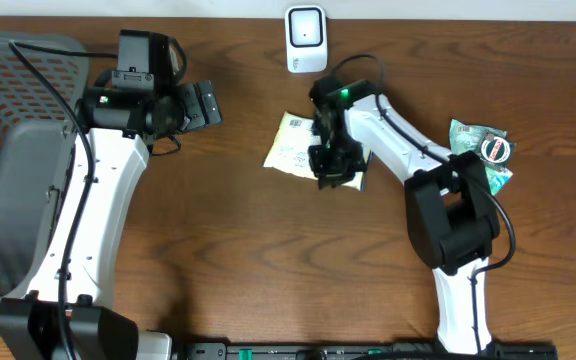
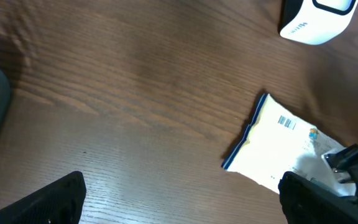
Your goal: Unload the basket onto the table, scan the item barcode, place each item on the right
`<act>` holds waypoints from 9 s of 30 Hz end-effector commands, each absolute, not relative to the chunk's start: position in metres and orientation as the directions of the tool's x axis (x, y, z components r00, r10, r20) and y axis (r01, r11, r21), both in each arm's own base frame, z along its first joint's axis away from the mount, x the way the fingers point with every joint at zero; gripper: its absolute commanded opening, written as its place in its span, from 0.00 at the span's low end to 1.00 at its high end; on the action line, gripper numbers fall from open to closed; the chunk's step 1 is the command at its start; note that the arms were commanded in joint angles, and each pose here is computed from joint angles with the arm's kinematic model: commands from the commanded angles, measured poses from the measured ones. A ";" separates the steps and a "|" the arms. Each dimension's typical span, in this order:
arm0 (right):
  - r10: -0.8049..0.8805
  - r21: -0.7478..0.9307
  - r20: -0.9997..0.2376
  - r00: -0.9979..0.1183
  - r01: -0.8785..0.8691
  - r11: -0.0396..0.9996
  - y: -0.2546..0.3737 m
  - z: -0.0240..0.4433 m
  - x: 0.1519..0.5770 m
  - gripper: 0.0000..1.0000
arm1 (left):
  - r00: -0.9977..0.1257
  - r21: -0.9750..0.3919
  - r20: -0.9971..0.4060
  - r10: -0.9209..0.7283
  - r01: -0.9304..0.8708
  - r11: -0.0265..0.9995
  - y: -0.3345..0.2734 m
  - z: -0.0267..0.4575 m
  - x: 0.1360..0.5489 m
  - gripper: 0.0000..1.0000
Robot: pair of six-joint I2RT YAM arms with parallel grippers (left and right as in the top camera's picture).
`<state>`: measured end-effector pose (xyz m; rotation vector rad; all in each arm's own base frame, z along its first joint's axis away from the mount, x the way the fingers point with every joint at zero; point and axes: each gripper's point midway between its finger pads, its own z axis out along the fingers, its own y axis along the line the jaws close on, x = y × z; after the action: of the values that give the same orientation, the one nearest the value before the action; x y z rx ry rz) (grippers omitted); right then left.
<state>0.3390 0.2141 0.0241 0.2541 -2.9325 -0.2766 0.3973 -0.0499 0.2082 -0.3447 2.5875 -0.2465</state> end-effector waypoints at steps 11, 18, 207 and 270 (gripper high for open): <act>-0.289 0.257 0.107 -0.951 -0.255 0.932 0.168 0.042 0.361 0.24 | -0.863 -0.273 -0.418 -0.282 -0.177 0.946 -0.059 0.204 0.390 0.98; -0.218 0.283 -0.172 -0.961 -0.260 0.923 0.178 0.114 0.398 0.25 | -0.856 -0.331 -0.402 -0.326 -0.196 0.923 -0.067 0.207 0.392 0.77; -0.982 -0.955 -0.156 -0.104 -0.239 0.177 0.223 0.218 0.598 0.01 | -0.855 -0.249 -0.255 -0.452 -0.393 0.885 -0.043 0.116 0.421 0.98; -0.806 -0.706 -0.591 -0.023 -0.468 0.531 0.233 0.337 0.485 0.01 | -0.855 -0.249 -0.255 -0.452 -0.393 0.885 -0.043 0.116 0.421 0.98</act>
<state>0.5269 0.2254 0.2592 2.3407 -2.8855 1.4795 0.4217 -0.0460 0.1194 -0.6314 2.7367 -0.2877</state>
